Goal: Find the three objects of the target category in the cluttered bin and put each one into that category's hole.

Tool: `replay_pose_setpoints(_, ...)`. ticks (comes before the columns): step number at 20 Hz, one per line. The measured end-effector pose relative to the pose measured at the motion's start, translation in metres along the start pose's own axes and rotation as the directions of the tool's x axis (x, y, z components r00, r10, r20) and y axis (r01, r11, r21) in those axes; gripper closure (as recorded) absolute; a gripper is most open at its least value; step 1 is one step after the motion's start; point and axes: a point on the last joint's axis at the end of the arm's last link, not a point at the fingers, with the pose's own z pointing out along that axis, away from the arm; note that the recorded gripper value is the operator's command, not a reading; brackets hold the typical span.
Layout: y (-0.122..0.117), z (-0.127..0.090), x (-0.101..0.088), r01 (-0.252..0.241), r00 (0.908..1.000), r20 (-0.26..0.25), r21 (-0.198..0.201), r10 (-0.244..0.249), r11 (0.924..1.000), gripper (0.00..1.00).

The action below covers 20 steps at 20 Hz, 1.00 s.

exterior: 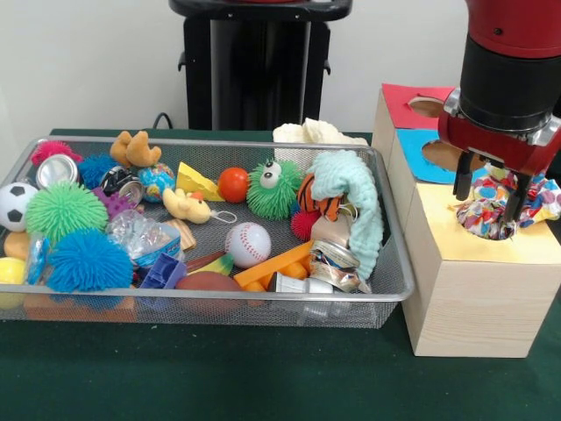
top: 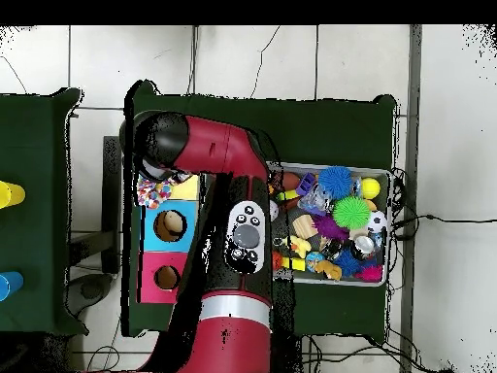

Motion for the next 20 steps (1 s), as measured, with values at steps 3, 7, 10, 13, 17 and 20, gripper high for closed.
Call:
replay_pose_setpoints(3, 0.000, 0.000, 0.000, 0.001, 1.0000, 0.001, 0.000, -0.001, 1.0000, 0.00)
replay_pose_setpoints(7, 0.000, 0.003, -0.001, 0.002, 1.0000, 0.001, 0.004, -0.002, 1.0000, 0.00)
replay_pose_setpoints(10, -0.004, 0.017, -0.003, -0.001, 0.9999, -0.011, 0.017, 0.002, 0.9998, 0.00)
replay_pose_setpoints(13, -0.009, 0.029, -0.004, -0.006, 0.9997, -0.024, 0.031, 0.007, 0.9995, 0.00)
replay_pose_setpoints(17, -0.008, 0.029, -0.007, -0.007, 0.9997, -0.022, 0.029, 0.008, 0.9996, 0.00)
replay_pose_setpoints(20, -0.008, 0.029, -0.007, -0.007, 0.9997, -0.022, 0.029, 0.008, 0.9996, 0.00)
